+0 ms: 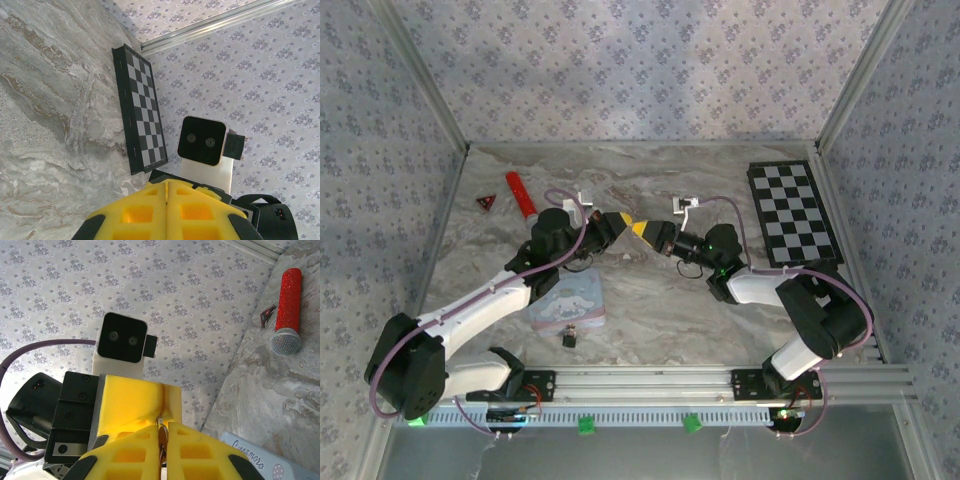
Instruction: Unlock the padlock with the key
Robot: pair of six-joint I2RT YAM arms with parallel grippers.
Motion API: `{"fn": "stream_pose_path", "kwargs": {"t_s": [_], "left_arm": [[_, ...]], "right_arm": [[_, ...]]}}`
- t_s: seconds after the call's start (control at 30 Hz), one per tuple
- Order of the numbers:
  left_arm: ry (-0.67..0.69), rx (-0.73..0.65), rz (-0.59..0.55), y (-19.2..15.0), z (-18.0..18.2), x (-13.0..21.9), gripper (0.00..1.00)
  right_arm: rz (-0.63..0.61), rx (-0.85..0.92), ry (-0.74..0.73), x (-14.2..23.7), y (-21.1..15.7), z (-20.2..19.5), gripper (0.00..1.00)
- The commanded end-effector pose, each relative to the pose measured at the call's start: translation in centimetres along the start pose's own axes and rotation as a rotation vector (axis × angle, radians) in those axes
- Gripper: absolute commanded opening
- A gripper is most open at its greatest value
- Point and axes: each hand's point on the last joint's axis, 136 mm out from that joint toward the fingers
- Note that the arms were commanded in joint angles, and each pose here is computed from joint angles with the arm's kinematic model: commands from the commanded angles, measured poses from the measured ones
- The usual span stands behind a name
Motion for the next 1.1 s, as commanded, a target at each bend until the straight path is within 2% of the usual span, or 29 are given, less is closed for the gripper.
{"fn": "stream_pose_path", "kwargs": {"t_s": [0.0, 0.07, 0.1, 0.17, 0.23, 0.33, 0.4, 0.5, 0.67, 0.77, 0.93, 1.07], "left_arm": [[-0.031, -0.015, -0.023, 0.5, -0.7, 0.4, 0.00], [-0.030, -0.019, -0.022, 0.4, -0.6, 0.4, 0.00], [-0.030, -0.024, -0.021, 0.4, -0.5, 0.4, 0.03], [-0.018, -0.041, -0.029, 0.5, -0.3, 0.5, 0.18], [0.022, -0.073, -0.054, 1.0, 0.5, 0.9, 0.38], [0.094, -0.092, -0.094, 2.5, 2.3, 2.1, 0.51], [0.126, -0.081, -0.117, 3.5, 3.5, 3.0, 0.57], [0.217, -0.107, -0.128, 4.5, 5.0, 4.7, 0.60], [0.594, -0.237, -0.119, 5.0, 8.2, 8.9, 0.67], [0.753, -0.272, -0.100, 4.8, 9.4, 11.6, 0.71], [1.021, -0.227, -0.089, 3.6, 11.8, 17.2, 0.76], [1.207, -0.188, -0.134, 2.4, 13.2, 21.7, 0.85]], "right_arm": [[-0.013, 0.031, 0.058, -0.4, 0.7, 1.7, 0.04], [-0.013, 0.033, 0.056, -0.3, 0.8, 1.8, 0.00], [-0.010, 0.034, 0.047, -0.3, 0.7, 1.6, 0.00], [-0.006, 0.029, 0.005, -0.1, 0.7, 0.9, 0.00], [0.016, 0.028, -0.066, 0.2, 0.5, -0.2, 0.00], [0.049, 0.061, -0.156, 1.0, 0.2, -1.3, 0.00], [0.079, 0.079, -0.227, 1.7, -0.1, -2.1, 0.00], [0.132, 0.132, -0.345, 2.9, -0.6, -2.9, 0.00], [0.225, 0.249, -0.509, 5.2, -1.2, -3.3, 0.00], [0.275, 0.318, -0.615, 6.7, -1.5, -3.9, 0.00], [0.306, 0.354, -0.696, 8.5, -2.0, -4.8, 0.00], [0.309, 0.350, -0.725, 9.2, -2.6, -5.7, 0.00]]}}
Point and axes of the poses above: each hand's point on the last joint's axis, 136 mm out from that joint toward the fingers, its own x axis back along the fingers, its own z axis along the line the jaws close on, y = z × x, and after that the axes turned 8 degrees about x, right-handed
